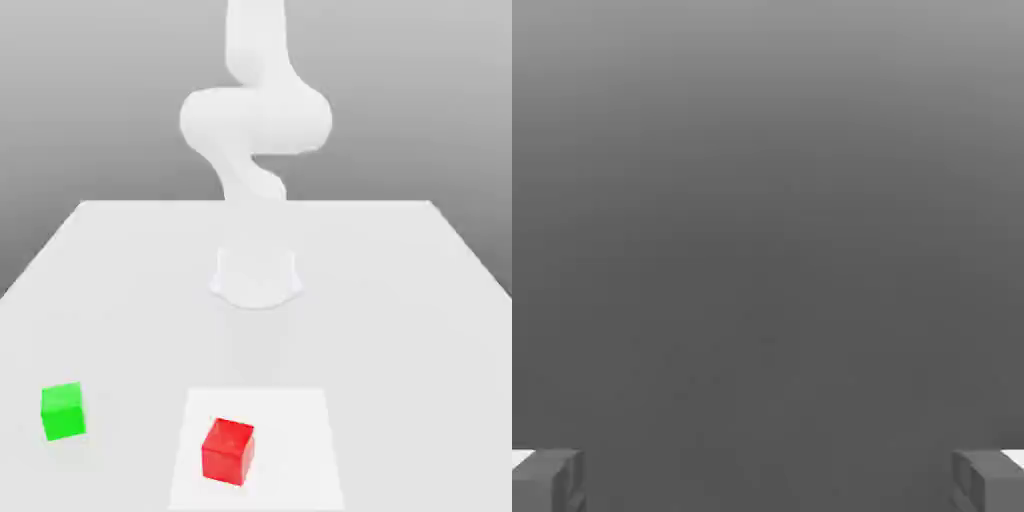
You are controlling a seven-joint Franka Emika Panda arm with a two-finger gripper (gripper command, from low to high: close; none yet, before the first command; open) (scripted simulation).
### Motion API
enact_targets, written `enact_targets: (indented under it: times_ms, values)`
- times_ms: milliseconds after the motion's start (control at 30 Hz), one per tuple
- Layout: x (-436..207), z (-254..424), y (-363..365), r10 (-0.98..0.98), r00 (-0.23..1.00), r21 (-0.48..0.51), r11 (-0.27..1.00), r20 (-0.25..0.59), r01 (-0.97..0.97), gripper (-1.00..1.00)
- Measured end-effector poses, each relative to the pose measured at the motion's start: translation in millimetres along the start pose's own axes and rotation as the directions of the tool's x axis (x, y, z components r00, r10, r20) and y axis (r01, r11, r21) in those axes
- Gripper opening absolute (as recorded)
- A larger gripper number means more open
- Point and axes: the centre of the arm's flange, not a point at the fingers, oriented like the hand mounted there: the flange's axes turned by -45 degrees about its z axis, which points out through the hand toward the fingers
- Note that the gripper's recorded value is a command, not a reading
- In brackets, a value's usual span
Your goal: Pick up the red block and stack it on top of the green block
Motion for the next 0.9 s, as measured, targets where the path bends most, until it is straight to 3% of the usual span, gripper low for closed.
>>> enact_targets:
  times_ms: [300, 667, 767, 900]
  values:
    - [-55.7, 187.8, 13.6, 0.096, 0.956, -0.061, 0.995, 0.277, -0.083, 0.0]
    - [-206.2, 353.0, 34.6, 0.226, 0.791, -0.156, 0.974, 0.568, -0.167, 0.0]
    - [-252.2, 382.8, 36.2, 0.252, 0.739, -0.177, 0.968, 0.624, -0.18, 0.0]
    - [-286.9, 418.5, 37.1, 0.257, 0.729, -0.181, 0.966, 0.634, -0.183, 0.0]
